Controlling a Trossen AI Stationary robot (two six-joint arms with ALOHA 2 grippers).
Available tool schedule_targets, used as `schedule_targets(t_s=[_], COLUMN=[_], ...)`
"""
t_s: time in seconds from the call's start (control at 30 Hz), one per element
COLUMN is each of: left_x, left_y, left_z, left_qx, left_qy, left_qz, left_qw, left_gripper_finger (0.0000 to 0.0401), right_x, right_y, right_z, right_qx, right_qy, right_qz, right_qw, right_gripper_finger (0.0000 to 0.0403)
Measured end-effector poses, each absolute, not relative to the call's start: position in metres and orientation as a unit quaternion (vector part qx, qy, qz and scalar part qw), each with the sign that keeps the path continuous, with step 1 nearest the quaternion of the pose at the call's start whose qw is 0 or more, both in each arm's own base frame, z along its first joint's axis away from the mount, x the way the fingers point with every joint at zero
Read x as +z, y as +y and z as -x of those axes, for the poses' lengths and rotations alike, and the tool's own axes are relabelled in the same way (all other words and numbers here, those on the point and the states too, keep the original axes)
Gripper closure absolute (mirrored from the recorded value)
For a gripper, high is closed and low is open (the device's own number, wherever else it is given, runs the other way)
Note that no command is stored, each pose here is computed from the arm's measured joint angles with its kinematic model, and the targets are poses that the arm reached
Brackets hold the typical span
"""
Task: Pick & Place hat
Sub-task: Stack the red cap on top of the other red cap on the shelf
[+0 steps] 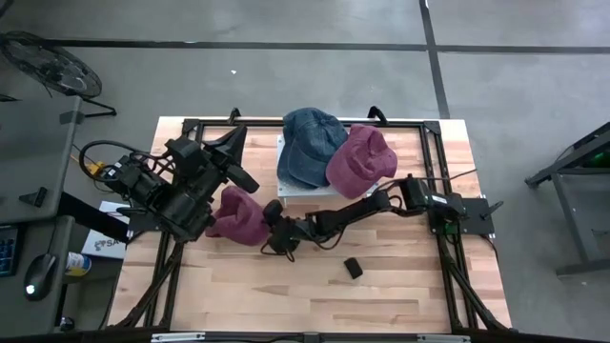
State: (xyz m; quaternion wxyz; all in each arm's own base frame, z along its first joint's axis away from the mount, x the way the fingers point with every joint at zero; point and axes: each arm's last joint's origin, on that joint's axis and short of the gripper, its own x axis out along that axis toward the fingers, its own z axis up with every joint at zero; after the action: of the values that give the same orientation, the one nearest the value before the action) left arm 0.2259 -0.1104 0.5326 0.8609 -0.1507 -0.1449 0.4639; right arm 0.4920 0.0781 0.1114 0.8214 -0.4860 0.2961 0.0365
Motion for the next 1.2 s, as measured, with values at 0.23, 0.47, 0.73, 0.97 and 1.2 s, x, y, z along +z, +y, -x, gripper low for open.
schedule_targets(t_s=[0.23,0.47,0.73,0.97,1.2], left_x=[0.533,0.533,0.533,0.533,0.533], left_y=[-0.110,-0.110,-0.111,-0.111,-0.111], left_z=[-0.226,-0.226,-0.226,-0.226,-0.226], left_qx=[0.464,0.464,0.463,0.463,0.463], left_qy=[-0.145,-0.145,-0.147,-0.147,-0.151], left_qz=[0.151,0.151,0.150,0.150,0.147], left_qw=[0.861,0.861,0.861,0.861,0.861], left_gripper_finger=[0.0401,0.0401,0.0401,0.0401,0.0401], right_x=[0.111,0.120,0.161,0.225,0.289], right_y=[0.092,0.106,0.117,0.126,0.129], right_z=[-0.489,-0.484,-0.465,-0.440,-0.399], right_qx=[0.032,0.015,0.028,0.005,-0.036], right_qy=[0.297,0.298,0.324,0.305,0.299], right_qz=[0.496,0.495,0.470,0.468,0.445], right_qw=[0.815,0.816,0.821,0.829,0.843], right_gripper_finger=[0.0306,0.0389,0.0395,0.0396,0.0396])
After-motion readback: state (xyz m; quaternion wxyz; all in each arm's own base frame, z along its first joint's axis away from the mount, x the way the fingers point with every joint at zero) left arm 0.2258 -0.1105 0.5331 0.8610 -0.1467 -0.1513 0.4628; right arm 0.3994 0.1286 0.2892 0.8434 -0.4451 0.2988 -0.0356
